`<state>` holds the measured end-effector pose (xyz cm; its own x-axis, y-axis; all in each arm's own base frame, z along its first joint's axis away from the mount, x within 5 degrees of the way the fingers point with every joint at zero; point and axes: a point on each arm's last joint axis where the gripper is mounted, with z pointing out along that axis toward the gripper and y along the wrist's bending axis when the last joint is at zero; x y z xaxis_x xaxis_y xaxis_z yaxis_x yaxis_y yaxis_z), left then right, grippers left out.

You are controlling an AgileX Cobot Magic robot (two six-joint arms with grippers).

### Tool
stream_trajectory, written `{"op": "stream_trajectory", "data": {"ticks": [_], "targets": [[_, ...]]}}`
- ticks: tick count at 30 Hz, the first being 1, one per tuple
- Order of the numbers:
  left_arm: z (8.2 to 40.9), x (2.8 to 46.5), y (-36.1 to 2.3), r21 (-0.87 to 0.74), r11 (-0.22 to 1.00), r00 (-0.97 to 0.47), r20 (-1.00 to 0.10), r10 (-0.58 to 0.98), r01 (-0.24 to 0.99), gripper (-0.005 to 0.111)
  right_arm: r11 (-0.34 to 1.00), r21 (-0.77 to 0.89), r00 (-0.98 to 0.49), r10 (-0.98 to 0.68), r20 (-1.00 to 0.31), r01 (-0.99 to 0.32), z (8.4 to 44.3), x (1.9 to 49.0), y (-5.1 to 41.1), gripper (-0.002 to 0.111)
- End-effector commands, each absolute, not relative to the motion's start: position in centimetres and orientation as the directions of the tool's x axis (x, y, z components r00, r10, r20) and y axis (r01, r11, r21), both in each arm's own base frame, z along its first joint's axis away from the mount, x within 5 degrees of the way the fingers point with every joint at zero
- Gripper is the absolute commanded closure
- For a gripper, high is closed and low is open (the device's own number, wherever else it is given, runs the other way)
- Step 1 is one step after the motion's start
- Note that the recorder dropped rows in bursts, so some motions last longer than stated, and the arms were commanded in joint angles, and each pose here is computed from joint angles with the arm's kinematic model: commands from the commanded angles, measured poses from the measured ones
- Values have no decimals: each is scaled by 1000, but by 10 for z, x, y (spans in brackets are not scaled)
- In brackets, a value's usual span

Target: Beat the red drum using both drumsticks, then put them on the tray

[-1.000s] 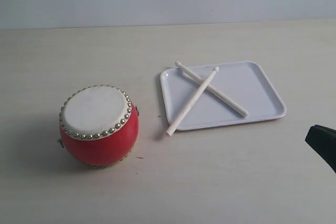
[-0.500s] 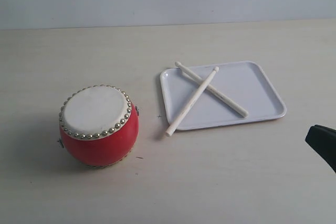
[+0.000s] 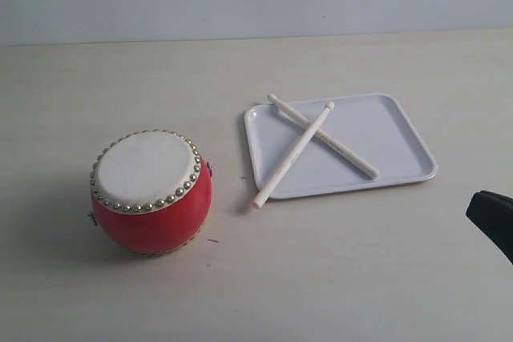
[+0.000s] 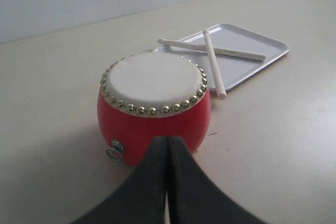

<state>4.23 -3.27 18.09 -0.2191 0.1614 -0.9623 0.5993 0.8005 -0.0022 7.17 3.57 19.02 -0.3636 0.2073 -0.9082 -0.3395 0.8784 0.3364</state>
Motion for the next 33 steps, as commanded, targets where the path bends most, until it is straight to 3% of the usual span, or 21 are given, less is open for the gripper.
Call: {"op": "stream_trajectory", "data": {"ticks": [1,7,16,33], "targets": [[182,42,-33,-55,808,-243,-964,111,586,107,879,333,-362,205,-910,-341,189,71,36,108],[182,43,-31,-55,825,-246,-964,104,563,107,879,333,-362,205,-910,-341,189,71,36,108],[182,49,-22,-55,923,-262,-964,51,382,107,879,332,-361,203,-910,-342,189,71,36,108],[181,53,-9,-41,989,-266,-964,-2,140,107,879,332,-357,205,-911,-343,190,71,36,108]]}}
